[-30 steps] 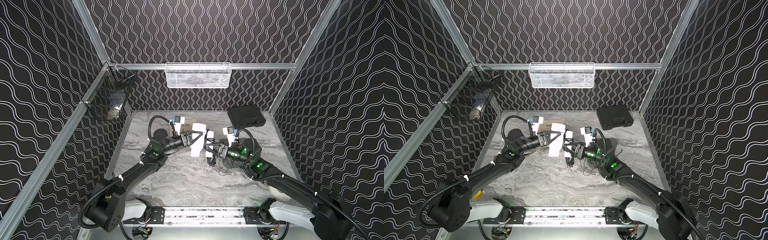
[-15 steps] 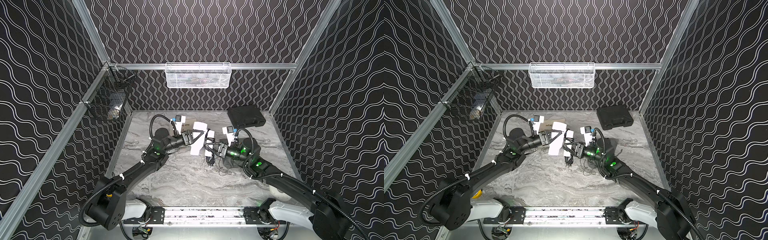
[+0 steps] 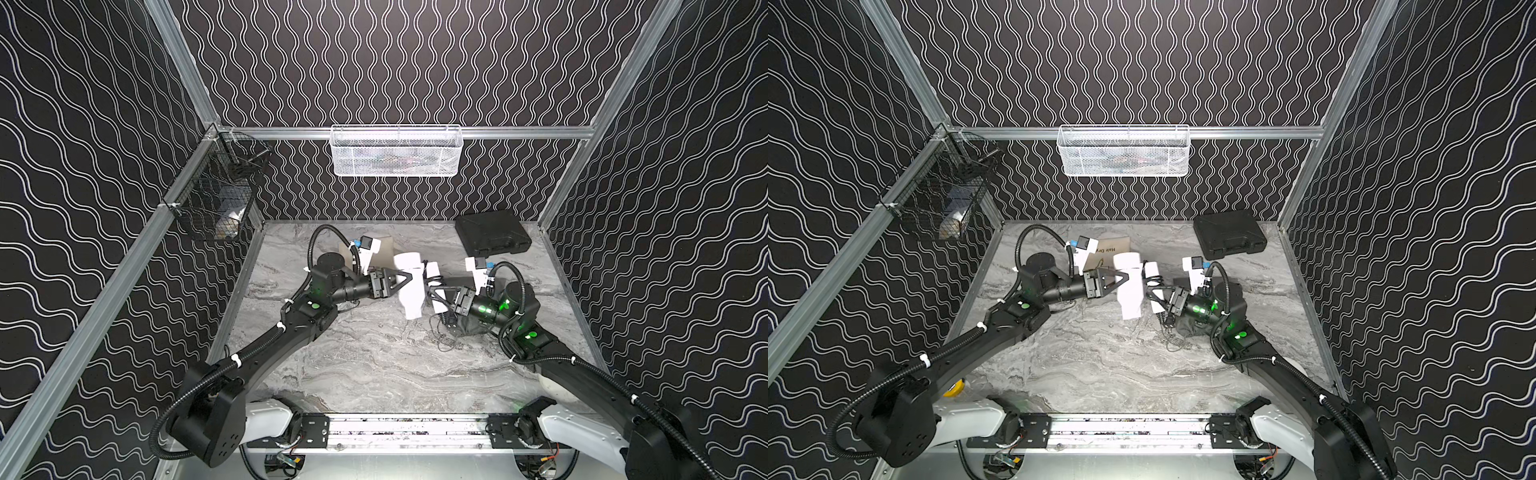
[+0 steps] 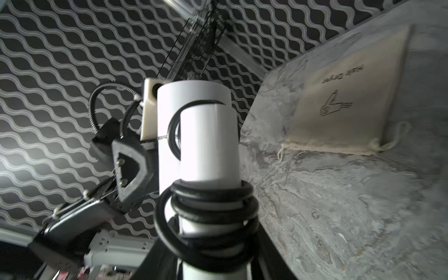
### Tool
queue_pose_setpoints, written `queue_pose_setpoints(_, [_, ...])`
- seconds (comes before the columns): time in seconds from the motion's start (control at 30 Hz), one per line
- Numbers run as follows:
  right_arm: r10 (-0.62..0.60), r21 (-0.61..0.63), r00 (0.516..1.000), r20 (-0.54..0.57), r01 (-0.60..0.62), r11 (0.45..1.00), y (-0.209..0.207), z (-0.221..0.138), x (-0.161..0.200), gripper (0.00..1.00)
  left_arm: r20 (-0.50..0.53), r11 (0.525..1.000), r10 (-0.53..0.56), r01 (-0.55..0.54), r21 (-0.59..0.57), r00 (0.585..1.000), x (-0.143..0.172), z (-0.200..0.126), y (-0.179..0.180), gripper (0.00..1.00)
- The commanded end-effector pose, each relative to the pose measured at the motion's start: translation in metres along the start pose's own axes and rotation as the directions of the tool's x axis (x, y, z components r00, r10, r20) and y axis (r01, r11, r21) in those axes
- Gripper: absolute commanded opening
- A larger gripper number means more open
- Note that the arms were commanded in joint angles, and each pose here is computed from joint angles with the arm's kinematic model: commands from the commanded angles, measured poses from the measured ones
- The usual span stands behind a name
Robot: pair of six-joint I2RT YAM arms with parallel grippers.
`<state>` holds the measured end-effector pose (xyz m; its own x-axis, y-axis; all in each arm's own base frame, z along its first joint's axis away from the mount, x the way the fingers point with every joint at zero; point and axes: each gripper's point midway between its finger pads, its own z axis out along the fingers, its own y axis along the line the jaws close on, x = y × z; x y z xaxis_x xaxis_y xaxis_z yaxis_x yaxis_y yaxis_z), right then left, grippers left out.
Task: Pack away hair dryers
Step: Adjust the hair dryer, then move the drawstring bag to the center of the board.
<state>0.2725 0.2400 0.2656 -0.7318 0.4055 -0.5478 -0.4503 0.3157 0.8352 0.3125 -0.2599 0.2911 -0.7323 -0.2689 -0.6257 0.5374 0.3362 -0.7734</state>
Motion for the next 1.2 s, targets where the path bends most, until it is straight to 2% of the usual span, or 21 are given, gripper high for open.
queue_pose_setpoints(0.0, [0.039,-0.021,0.999,0.011,-0.038,0.999,0.005,-0.001,-0.003,0.19,-0.021,0.995,0.075,-0.076,-0.067,0.997,0.003,-0.003,0.009,0.95])
queue_pose_setpoints(0.2, [0.091,-0.028,0.996,0.010,-0.090,0.996,-0.006,-0.003,-0.004,0.17,-0.052,0.988,0.082,-0.088,-0.130,0.995,0.007,-0.004,0.024,0.99])
queue_pose_setpoints(0.37, [0.135,-0.001,0.991,0.018,-0.135,0.991,-0.018,-0.007,-0.003,0.17,-0.095,0.959,0.094,-0.116,-0.260,0.991,0.007,-0.013,0.049,0.99])
queue_pose_setpoints(0.5, [0.181,0.057,0.983,0.027,-0.182,0.982,-0.036,-0.011,-0.003,0.16,-0.132,0.910,0.089,-0.135,-0.392,0.987,0.002,-0.027,0.081,0.99])
queue_pose_setpoints(0.57, [0.199,0.077,0.980,0.018,-0.200,0.977,-0.042,-0.012,0.000,0.16,-0.149,0.867,0.073,-0.137,-0.480,0.986,-0.001,-0.037,0.103,0.97])
queue_pose_setpoints(0.67, [0.226,0.124,0.974,-0.001,-0.224,0.967,-0.054,-0.015,0.007,0.16,-0.192,0.794,0.039,-0.147,-0.590,0.981,-0.001,-0.049,0.138,0.90])
queue_pose_setpoints(0.87, [0.265,0.225,0.964,-0.032,-0.251,0.941,-0.079,-0.023,0.030,0.16,-0.266,0.684,-0.078,-0.143,-0.715,0.961,0.008,-0.056,0.201,0.59])
queue_pose_setpoints(1.0, [0.276,0.259,0.960,-0.045,-0.255,0.931,-0.088,-0.031,0.043,0.16,-0.286,0.610,-0.101,-0.168,-0.774,0.953,0.005,-0.056,0.233,0.57])
queue_pose_setpoints(1.17, [0.283,0.294,0.957,-0.071,-0.251,0.922,-0.094,-0.039,0.056,0.16,-0.307,0.577,-0.154,-0.167,-0.799,0.939,0.007,-0.046,0.269,0.57])
